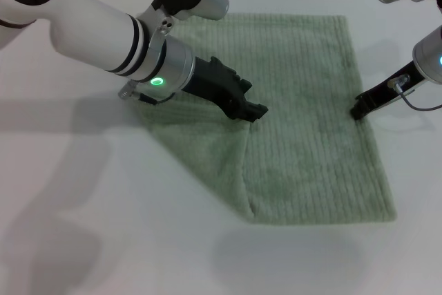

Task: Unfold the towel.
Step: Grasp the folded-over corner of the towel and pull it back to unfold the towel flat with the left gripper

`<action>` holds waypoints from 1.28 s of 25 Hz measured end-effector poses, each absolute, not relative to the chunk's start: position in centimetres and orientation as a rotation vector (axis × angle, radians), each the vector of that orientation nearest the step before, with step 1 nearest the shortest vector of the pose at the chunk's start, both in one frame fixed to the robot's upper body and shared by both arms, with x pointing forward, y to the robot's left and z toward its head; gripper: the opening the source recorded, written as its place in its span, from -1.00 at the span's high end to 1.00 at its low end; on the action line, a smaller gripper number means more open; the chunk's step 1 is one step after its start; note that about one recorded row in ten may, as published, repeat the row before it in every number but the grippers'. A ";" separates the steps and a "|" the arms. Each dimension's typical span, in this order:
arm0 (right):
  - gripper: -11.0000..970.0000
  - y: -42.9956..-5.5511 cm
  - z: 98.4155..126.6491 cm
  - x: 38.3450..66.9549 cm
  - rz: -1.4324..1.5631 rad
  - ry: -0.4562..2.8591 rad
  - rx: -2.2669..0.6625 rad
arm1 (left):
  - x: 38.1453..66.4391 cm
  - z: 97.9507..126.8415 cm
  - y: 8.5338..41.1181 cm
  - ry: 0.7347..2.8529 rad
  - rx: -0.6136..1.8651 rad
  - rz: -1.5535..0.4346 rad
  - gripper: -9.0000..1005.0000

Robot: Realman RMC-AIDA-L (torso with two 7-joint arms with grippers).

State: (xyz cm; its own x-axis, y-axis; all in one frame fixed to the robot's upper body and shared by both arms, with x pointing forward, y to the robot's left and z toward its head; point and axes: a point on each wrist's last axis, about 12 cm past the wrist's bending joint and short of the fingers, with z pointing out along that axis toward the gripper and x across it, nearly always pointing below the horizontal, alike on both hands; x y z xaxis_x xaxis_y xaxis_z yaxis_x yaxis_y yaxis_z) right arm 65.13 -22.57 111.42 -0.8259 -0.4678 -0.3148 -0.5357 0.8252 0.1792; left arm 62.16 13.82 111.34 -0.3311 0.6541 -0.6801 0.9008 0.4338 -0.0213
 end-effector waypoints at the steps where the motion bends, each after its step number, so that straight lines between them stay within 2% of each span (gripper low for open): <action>1: 0.98 -22.6 111.4 65.1 0.381 2.751 -0.771 | 62.1 111.3 13.6 2.098 1.306 -0.536 0.07; 17: 0.98 -22.2 111.6 65.3 0.382 2.744 -0.780 | 62.4 109.9 12.4 2.151 1.318 -0.462 0.08; 32: 0.98 -22.1 111.5 65.2 0.382 2.744 -0.785 | 62.3 109.8 12.2 2.153 1.334 -0.458 0.09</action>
State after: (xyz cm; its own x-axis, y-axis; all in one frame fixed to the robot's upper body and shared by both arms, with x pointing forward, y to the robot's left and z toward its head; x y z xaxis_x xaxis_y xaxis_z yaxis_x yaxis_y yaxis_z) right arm 65.19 -22.07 111.47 -0.8199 -0.4761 -0.3179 -0.5448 0.8195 0.1778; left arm 62.35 12.21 109.82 -0.3477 0.7036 -0.6197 0.8949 0.4463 0.0046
